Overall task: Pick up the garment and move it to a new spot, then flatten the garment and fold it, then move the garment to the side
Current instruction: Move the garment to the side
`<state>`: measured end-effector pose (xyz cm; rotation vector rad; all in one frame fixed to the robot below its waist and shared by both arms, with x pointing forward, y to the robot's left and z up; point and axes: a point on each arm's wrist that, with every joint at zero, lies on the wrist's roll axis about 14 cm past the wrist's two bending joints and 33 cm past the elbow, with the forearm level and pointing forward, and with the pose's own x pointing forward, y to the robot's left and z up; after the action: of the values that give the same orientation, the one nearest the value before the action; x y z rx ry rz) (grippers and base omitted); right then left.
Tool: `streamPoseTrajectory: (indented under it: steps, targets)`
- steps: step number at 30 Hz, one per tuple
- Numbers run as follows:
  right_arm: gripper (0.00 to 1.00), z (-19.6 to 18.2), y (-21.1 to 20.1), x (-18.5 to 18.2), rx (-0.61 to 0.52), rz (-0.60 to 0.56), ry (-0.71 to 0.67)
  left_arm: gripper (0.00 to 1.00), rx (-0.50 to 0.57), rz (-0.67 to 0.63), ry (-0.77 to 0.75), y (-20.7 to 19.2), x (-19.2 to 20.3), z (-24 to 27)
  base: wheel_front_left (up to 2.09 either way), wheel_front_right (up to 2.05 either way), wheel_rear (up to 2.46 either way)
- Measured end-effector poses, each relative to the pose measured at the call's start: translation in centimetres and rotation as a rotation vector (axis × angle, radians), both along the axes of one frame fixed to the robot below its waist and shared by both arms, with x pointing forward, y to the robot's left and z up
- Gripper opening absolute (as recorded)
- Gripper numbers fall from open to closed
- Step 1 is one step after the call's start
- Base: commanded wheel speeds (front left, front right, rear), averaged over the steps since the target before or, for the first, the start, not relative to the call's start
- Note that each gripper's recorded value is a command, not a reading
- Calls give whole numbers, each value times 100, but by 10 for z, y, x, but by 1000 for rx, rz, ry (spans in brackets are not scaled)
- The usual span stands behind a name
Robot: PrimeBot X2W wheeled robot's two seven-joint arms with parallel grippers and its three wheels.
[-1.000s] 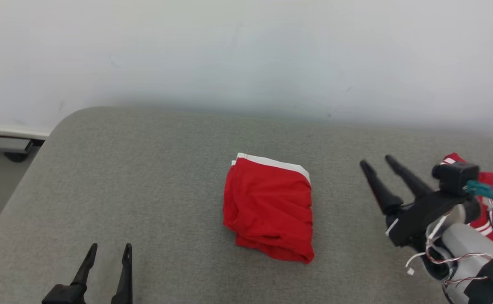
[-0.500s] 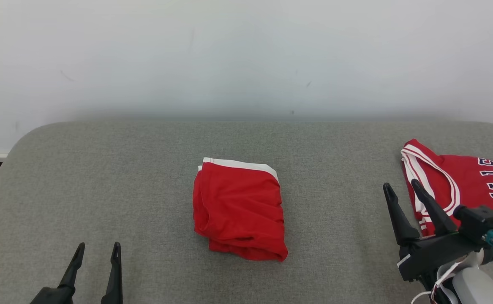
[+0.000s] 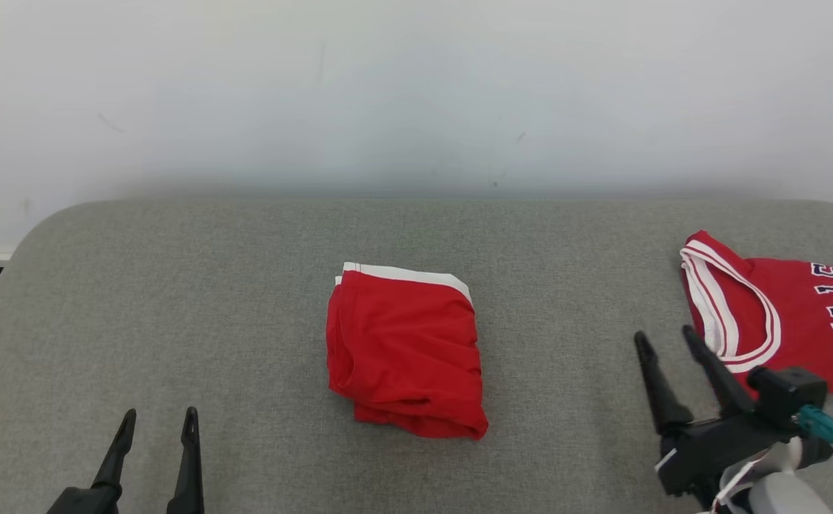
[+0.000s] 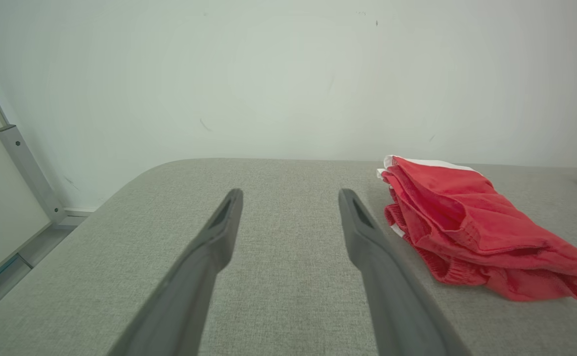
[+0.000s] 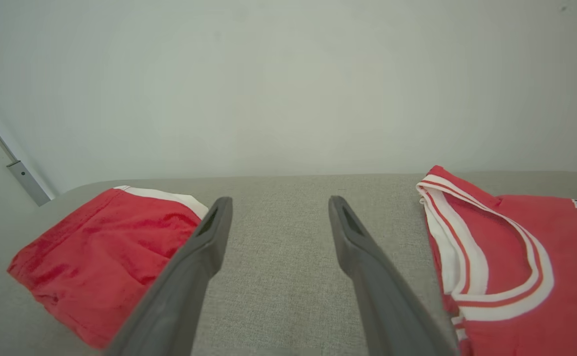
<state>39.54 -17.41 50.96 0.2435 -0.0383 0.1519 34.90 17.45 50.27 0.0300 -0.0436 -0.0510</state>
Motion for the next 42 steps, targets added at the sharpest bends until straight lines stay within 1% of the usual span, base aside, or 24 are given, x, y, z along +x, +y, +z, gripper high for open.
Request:
streamPoseTrajectory:
  steps: [5,7,8,10,12,18,22,29,32,35,38,40,42]
  targets:
    - [100,-20,36,2,28,94,107,100,1,9,0,3,-1,1,0,0,0]
    - [100,-25,58,12,38,156,153,100,-2,11,0,5,-2,0,0,0,0]
    - [100,-26,64,15,60,167,165,100,-3,16,5,7,-3,-2,0,0,0]
    - [100,-33,78,20,35,209,200,100,-2,24,11,10,-4,-4,0,0,0]
    - [100,-38,89,26,52,229,235,100,-5,29,11,11,-5,-4,0,0,0]
    - [100,-61,126,35,15,319,345,100,-8,52,5,18,-8,-3,0,0,0]
    - [100,-71,140,42,-3,345,389,100,-9,63,0,22,-9,-1,0,0,0]
    - [100,-84,162,56,10,368,459,100,-13,109,22,35,-16,-8,0,0,0]
    - [100,-98,168,56,4,379,539,100,-14,126,31,40,-18,-10,0,0,0]
    - [100,-111,178,52,29,396,631,100,-14,146,35,45,-20,-12,0,0,0]
    - [100,-126,183,46,3,417,729,100,-11,168,45,53,-23,-14,0,0,0]
    - [100,-128,189,45,50,426,784,100,-14,175,54,55,-24,-17,0,0,0]
    - [100,-131,194,41,40,450,825,100,-13,182,59,57,-25,-18,0,0,0]
